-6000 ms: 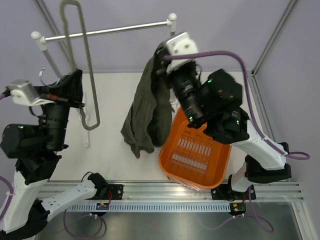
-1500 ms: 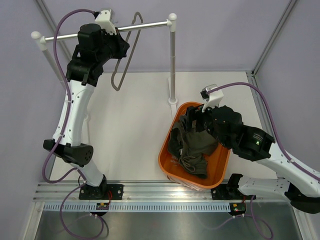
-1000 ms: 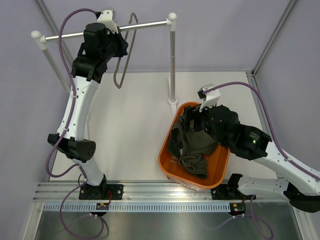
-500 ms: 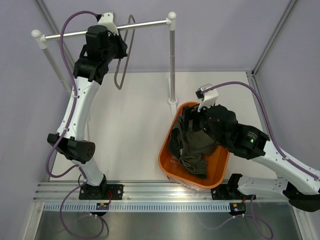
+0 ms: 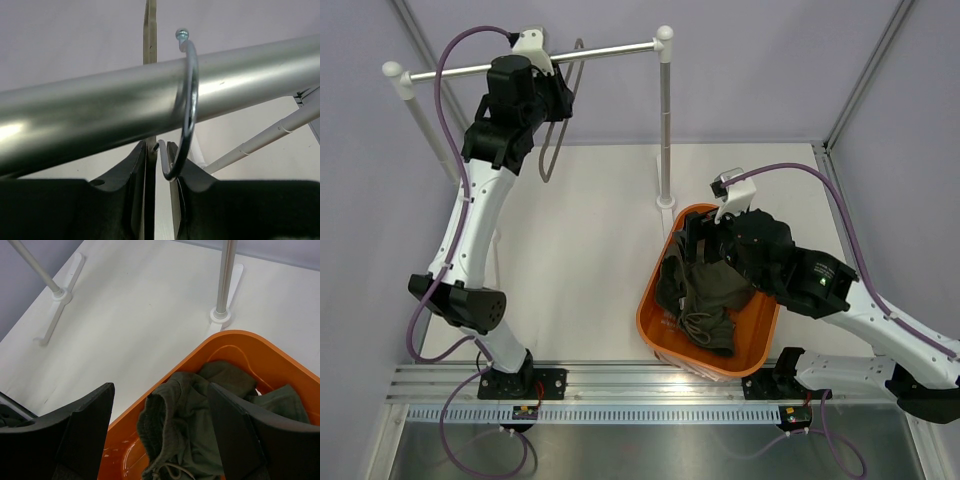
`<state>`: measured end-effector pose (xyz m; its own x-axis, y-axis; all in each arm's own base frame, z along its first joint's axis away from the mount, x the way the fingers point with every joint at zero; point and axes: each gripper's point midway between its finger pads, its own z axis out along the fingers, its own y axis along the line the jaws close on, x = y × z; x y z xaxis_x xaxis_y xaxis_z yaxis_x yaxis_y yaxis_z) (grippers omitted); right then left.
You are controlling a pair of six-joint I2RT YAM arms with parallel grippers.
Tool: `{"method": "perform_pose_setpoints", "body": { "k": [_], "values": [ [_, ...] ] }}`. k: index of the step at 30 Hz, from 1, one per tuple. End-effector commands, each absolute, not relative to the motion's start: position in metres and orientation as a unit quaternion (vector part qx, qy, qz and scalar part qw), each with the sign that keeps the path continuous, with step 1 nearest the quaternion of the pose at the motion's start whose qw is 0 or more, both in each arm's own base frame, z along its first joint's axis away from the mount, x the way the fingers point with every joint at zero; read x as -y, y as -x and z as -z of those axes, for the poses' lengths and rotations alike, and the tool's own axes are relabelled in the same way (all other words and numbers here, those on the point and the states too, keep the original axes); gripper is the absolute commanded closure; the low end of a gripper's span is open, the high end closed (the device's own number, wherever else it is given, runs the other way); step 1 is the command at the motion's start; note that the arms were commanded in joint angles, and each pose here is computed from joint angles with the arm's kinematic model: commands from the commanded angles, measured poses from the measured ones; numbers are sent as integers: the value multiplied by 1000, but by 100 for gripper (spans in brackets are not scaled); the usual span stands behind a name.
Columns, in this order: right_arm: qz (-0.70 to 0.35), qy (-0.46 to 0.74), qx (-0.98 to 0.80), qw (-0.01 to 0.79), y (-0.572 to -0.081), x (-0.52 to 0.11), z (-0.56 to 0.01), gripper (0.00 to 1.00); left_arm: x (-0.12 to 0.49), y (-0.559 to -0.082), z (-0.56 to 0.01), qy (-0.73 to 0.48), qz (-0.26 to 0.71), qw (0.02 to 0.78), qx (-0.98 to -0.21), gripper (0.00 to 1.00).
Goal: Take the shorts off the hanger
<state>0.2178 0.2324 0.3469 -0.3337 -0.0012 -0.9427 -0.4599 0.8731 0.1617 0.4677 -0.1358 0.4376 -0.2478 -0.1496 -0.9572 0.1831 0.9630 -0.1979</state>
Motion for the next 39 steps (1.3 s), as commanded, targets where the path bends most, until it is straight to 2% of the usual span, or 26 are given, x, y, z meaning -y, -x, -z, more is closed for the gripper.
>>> {"method": "perform_pose_setpoints", "body": {
  "k": [1, 15, 24, 30, 35, 39],
  "values": [
    [-216, 138, -785, 564, -221, -237, -352, 17, 125, -456, -476, -4, 135, 657, -741, 73],
    [-222, 137, -788, 558, -221, -241, -351, 17, 101, -419, -496, 24, 112, 683, -721, 51],
    [-223, 133, -787, 560, -219, -236, -357, 16, 114, -364, -525, -20, 149, 694, -704, 41],
    [-228, 125, -780, 569, -216, -228, -367, 14, 142, -318, -518, -66, 165, 676, -715, 41],
    [-255, 117, -768, 576, -204, -216, -380, 13, 150, -281, -490, -86, 192, 658, -724, 40],
    [-255, 105, -761, 588, -198, -198, -387, 4, 153, -255, -469, -106, 208, 641, -731, 40]
  ]
}}
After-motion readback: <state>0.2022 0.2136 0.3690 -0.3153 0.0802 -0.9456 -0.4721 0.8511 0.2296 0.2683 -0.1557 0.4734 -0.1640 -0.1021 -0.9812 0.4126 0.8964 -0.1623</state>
